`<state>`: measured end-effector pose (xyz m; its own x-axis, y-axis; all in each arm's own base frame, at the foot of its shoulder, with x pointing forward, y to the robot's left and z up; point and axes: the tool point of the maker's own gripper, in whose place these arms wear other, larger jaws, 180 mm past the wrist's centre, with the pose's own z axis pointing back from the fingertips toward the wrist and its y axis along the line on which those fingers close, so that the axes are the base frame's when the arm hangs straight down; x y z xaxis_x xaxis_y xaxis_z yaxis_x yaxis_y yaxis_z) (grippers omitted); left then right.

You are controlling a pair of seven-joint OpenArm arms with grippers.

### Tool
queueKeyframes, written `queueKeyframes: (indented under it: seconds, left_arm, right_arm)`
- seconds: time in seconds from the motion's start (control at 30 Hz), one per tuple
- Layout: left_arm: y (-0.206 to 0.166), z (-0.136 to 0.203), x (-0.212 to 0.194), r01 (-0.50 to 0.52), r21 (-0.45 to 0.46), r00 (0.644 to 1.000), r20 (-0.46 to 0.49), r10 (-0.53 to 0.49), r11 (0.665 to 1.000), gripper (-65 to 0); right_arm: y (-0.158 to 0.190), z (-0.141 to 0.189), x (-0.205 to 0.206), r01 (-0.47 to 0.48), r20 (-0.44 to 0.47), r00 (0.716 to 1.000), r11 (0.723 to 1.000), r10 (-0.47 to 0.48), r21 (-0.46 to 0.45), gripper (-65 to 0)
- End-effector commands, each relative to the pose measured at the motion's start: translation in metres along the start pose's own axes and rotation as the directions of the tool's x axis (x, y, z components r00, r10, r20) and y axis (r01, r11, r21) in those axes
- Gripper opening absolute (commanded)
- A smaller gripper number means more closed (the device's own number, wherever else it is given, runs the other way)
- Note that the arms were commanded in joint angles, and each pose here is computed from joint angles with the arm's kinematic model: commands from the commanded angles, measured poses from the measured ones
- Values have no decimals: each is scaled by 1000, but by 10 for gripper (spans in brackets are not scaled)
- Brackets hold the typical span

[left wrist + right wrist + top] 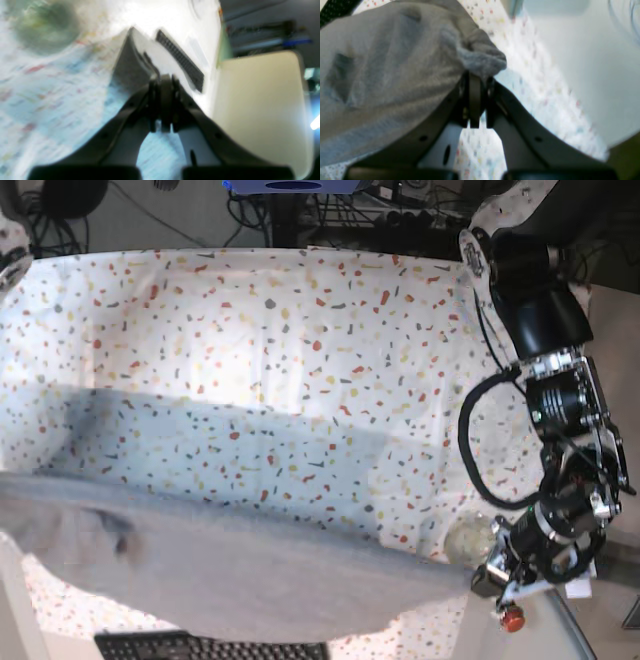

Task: Layout the t-shirt on the table in an organized manner, then fold the t-shirt properly
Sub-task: 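Lay the stretched shirt flat on the table with both grippers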

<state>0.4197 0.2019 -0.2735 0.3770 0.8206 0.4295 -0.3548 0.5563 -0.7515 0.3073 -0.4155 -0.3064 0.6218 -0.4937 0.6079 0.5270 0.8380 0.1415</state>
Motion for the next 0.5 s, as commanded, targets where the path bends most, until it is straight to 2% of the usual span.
queueKeyframes:
  seconds: [0.0,0.13,0.23,0.33,0.47]
  left_arm:
    - [12,2,-9,-1,19,1000,-10,1,1000,-650]
    - [87,11,-60,-27,178,993,-111,47,984,-650]
    - [122,21,-85,-31,254,984,-159,74,967,-650]
    - [151,34,-100,-20,317,979,-185,83,948,-650]
    - [174,48,-106,1,365,976,-203,78,931,-650]
  right_arm:
    - [-14,3,1,7,45,999,999,-5,-32,-650]
    - [-45,-24,-83,45,-58,997,996,-50,-80,-650]
    - [-62,-34,-125,57,-127,989,992,-71,-110,-650]
    - [-78,-35,-156,60,-181,980,989,-85,-138,-650]
    - [-95,-29,-177,39,-205,976,984,-75,-172,-650]
